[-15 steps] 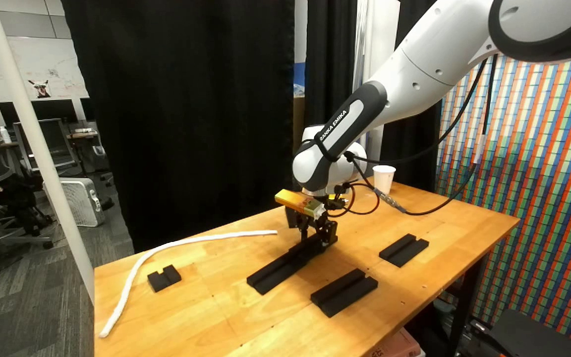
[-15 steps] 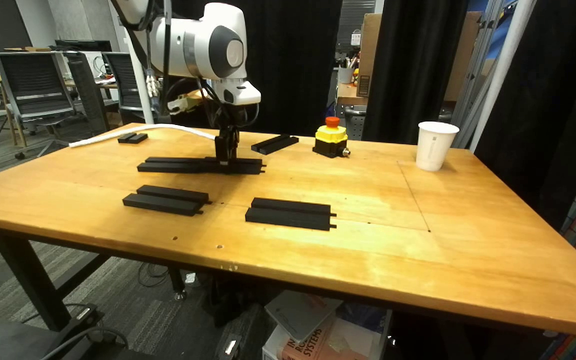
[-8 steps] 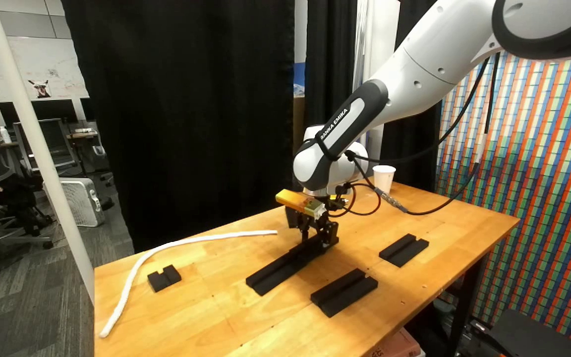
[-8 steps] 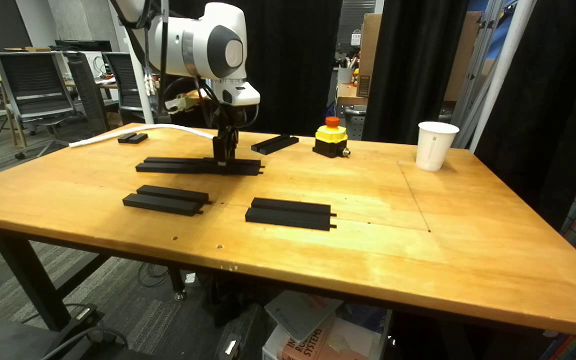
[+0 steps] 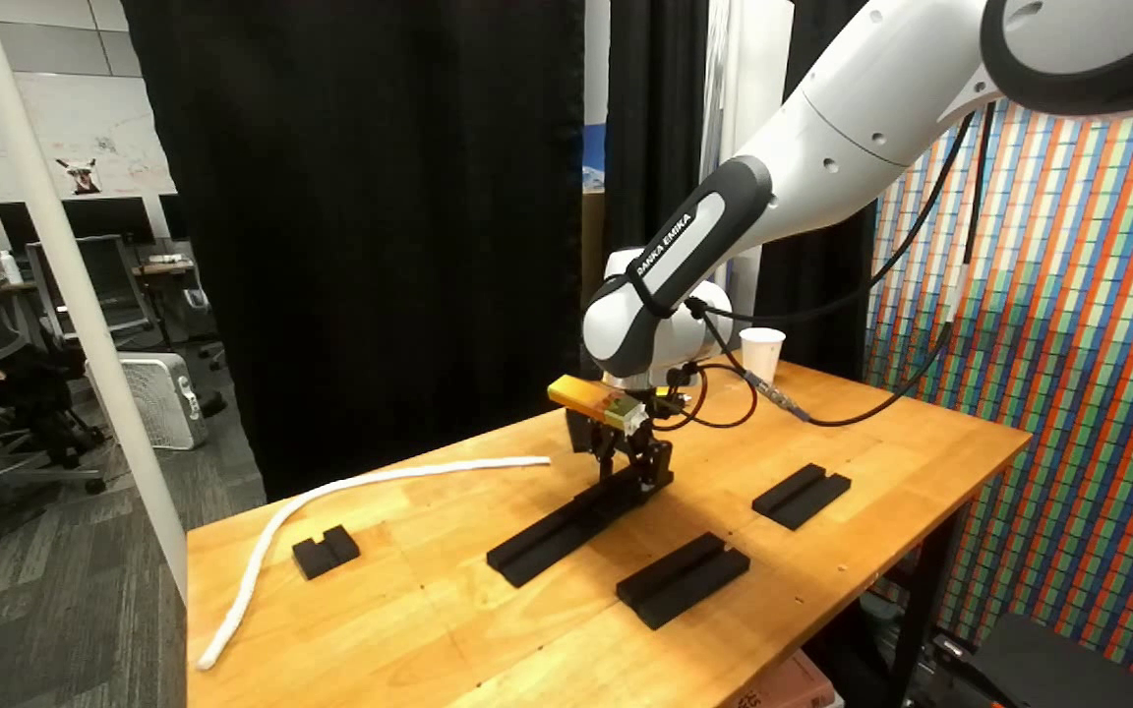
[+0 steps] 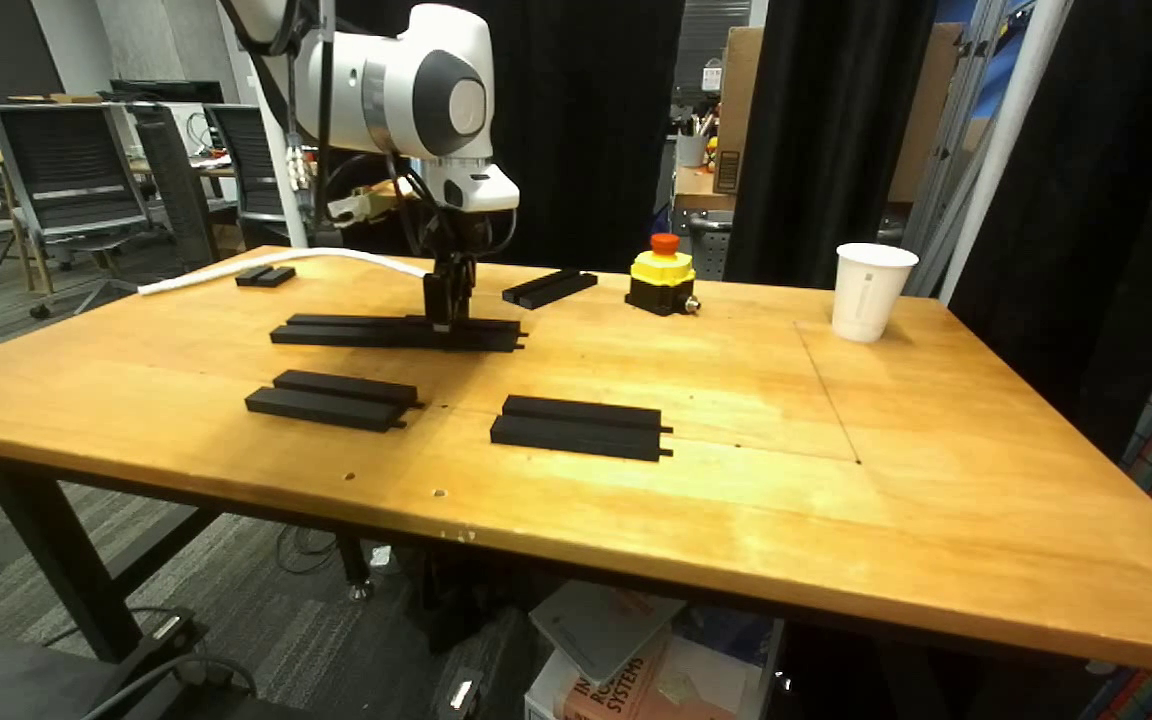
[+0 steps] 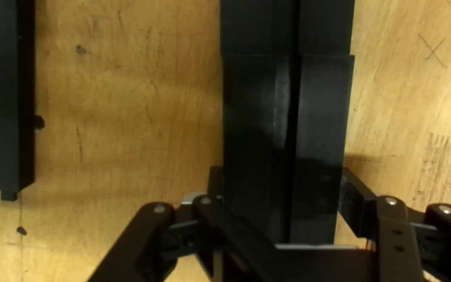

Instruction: Connect four black pieces together

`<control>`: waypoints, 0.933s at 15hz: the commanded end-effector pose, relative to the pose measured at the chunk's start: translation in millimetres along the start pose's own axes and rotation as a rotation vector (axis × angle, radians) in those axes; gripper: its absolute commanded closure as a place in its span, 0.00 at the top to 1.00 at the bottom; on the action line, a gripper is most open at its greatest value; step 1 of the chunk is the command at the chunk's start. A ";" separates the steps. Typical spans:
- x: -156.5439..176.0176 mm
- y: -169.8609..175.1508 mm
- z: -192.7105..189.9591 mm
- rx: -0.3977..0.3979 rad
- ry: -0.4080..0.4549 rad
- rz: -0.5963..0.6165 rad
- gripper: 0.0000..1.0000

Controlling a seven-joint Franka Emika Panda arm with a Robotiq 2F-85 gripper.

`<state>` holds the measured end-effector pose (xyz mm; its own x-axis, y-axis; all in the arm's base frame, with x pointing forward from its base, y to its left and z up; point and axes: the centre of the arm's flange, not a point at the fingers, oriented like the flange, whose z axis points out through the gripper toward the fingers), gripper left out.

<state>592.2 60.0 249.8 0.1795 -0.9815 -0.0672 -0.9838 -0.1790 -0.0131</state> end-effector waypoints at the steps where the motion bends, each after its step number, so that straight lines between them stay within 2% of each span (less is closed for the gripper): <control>1: -5.9 4.6 1.6 -0.004 -0.022 -0.006 0.45; 8: -10.1 -3.3 12.2 0.000 0.012 -0.003 0.45; 14: -11.7 -6.1 18.4 0.045 0.046 0.041 0.45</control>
<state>593.4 67.5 248.5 0.1687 -0.9842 -0.0531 -0.9855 -0.1675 -0.0260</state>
